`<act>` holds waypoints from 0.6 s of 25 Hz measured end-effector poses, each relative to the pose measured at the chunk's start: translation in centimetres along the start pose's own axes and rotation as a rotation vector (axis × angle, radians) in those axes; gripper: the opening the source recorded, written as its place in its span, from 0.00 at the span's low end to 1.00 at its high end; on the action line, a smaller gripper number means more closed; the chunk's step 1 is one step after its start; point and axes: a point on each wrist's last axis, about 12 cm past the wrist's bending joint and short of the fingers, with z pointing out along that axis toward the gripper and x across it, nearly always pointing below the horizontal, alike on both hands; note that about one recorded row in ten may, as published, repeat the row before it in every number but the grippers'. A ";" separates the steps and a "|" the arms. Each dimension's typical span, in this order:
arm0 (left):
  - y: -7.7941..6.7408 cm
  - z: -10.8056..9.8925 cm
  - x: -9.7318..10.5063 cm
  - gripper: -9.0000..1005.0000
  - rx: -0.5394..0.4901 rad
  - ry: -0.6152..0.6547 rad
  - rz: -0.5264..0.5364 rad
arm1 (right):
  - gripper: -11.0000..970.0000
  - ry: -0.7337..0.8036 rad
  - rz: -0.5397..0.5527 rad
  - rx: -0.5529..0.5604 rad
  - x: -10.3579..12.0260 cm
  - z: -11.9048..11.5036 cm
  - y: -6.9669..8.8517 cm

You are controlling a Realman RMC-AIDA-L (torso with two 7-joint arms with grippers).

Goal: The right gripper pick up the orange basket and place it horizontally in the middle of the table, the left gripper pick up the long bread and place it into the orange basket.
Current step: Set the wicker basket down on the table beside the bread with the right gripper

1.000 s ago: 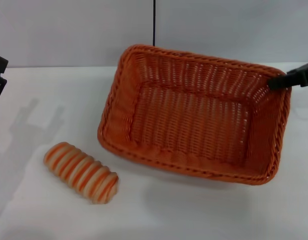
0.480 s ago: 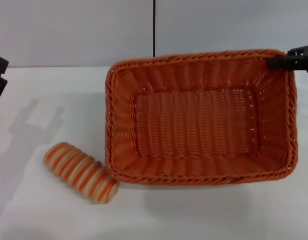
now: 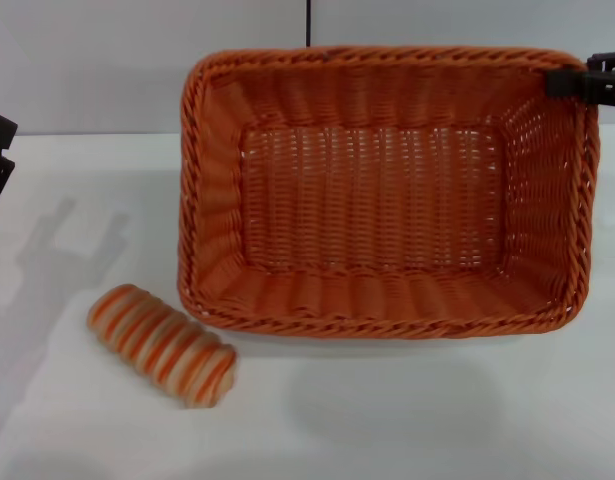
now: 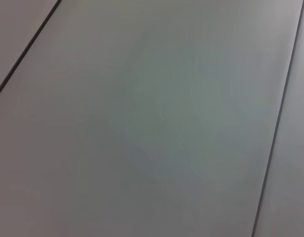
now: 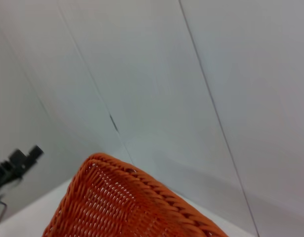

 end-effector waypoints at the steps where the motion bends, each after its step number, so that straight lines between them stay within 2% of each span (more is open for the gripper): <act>1: 0.0 0.0 0.0 0.80 0.000 0.000 0.000 | 0.20 -0.014 -0.006 -0.010 0.0 -0.1 0.1; 6: 0.0 0.1 0.0 0.80 0.002 0.000 -0.005 | 0.20 -0.078 -0.030 -0.080 1.1 -0.3 0.9; 15: 0.1 0.1 -0.1 0.80 0.000 -0.002 -0.007 | 0.20 -0.051 -0.002 -0.061 3.5 -1.2 0.4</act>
